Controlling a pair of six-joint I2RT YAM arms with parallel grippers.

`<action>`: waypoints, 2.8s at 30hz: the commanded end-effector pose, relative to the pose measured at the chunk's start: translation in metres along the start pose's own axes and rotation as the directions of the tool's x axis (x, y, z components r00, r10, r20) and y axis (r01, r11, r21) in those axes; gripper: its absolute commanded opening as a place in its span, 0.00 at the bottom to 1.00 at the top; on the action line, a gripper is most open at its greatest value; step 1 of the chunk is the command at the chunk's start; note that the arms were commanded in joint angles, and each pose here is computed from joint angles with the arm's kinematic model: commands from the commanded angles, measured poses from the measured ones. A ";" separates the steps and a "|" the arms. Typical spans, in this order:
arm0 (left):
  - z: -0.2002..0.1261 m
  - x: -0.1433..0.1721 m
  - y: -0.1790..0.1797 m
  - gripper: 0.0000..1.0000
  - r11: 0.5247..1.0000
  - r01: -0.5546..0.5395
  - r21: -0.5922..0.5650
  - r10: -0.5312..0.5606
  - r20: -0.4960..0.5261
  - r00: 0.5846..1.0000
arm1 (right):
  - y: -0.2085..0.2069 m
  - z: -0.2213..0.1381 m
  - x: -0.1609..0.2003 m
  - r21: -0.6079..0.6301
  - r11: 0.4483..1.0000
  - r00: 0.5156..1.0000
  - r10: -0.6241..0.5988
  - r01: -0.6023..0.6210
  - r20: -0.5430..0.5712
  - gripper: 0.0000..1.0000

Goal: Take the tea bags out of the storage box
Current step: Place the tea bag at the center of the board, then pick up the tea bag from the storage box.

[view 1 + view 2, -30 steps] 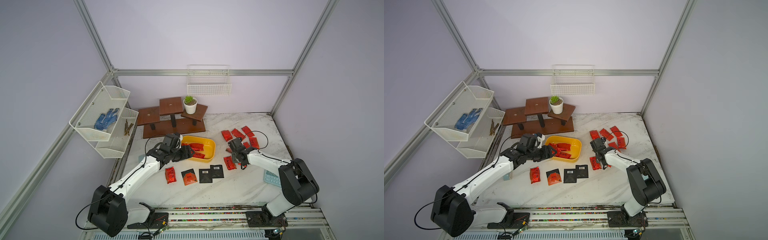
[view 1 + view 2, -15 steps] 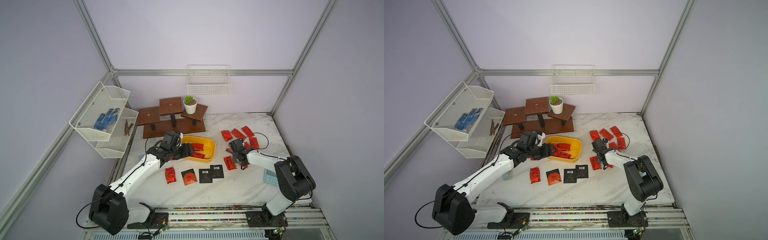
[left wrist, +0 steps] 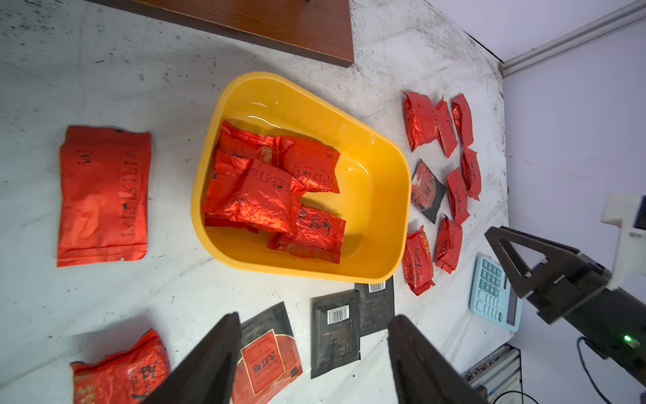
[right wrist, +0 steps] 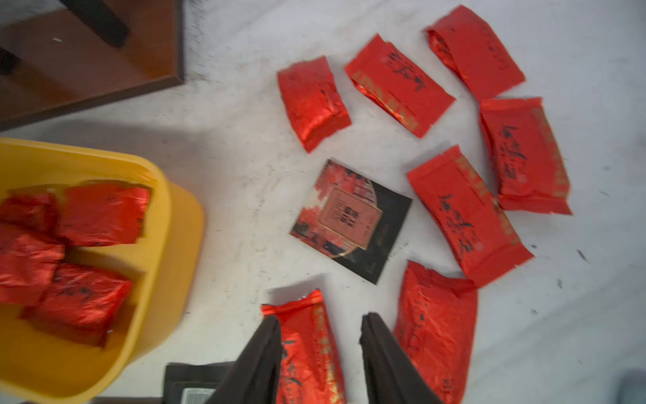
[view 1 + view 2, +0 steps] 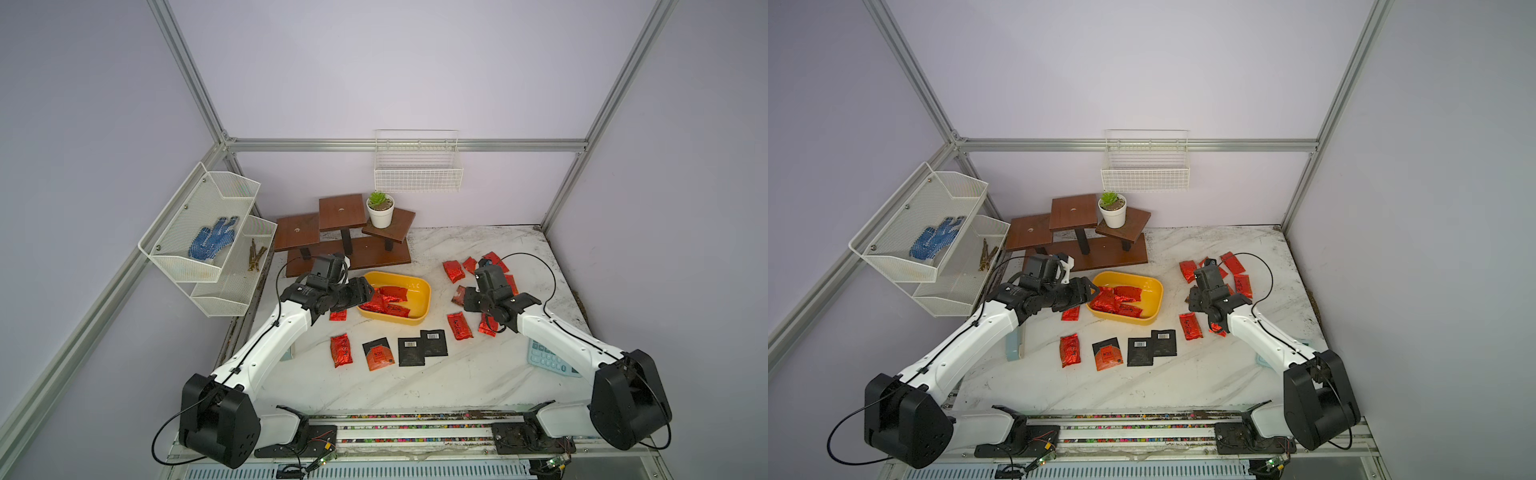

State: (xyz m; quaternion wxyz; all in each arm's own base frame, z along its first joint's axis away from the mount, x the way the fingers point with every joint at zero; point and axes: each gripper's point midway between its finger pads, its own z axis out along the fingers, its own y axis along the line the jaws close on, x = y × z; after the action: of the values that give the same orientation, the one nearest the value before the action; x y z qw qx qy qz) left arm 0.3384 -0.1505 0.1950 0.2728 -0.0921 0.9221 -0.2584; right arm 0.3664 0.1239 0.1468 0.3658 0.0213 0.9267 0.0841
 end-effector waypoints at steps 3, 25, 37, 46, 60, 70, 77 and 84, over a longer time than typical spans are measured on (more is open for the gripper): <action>-0.007 -0.012 0.011 0.70 1.000 0.017 0.022 -0.017 0.021 1.000 | 0.086 -0.016 -0.027 -0.358 0.925 0.992 -0.123 0.125 0.026 0.45; -0.023 0.003 0.063 0.70 0.990 0.143 -0.001 -0.143 0.042 0.989 | 0.229 0.091 0.037 -0.488 0.743 0.816 -0.570 0.458 -0.100 0.34; -0.020 0.010 0.067 0.70 0.988 0.155 0.002 -0.155 0.025 0.988 | 0.251 0.092 0.037 -0.546 0.666 0.783 -0.622 0.509 -0.029 0.63; -0.020 0.009 0.065 0.70 0.987 0.160 0.015 -0.161 0.021 0.987 | 0.255 0.089 0.043 -0.516 0.556 0.665 -0.746 0.652 0.037 0.79; -0.020 0.010 0.064 0.70 0.987 0.159 0.018 -0.159 0.020 0.987 | 0.280 0.104 0.061 -0.520 0.465 0.571 -0.819 0.717 0.056 0.82; -0.016 0.012 0.066 0.70 0.987 0.158 0.016 -0.159 0.007 0.987 | 0.274 0.136 0.070 -0.466 0.496 0.558 -0.830 0.733 -0.005 0.79; -0.014 0.012 0.066 0.70 0.987 0.161 0.018 -0.162 0.004 0.987 | 0.270 0.139 0.058 -0.400 0.541 0.583 -0.812 0.740 -0.020 0.62; -0.016 0.010 0.062 0.70 0.986 0.164 0.033 -0.164 0.008 0.986 | 0.277 0.117 0.034 -0.389 0.580 0.640 -0.768 0.716 0.033 0.52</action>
State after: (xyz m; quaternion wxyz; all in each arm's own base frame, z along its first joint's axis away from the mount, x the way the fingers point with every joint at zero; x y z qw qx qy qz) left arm 0.3151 -0.0913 0.1608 0.2410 -0.1753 0.9123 -0.2810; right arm 0.4125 0.4139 0.0541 0.2664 -0.4619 0.8415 0.0867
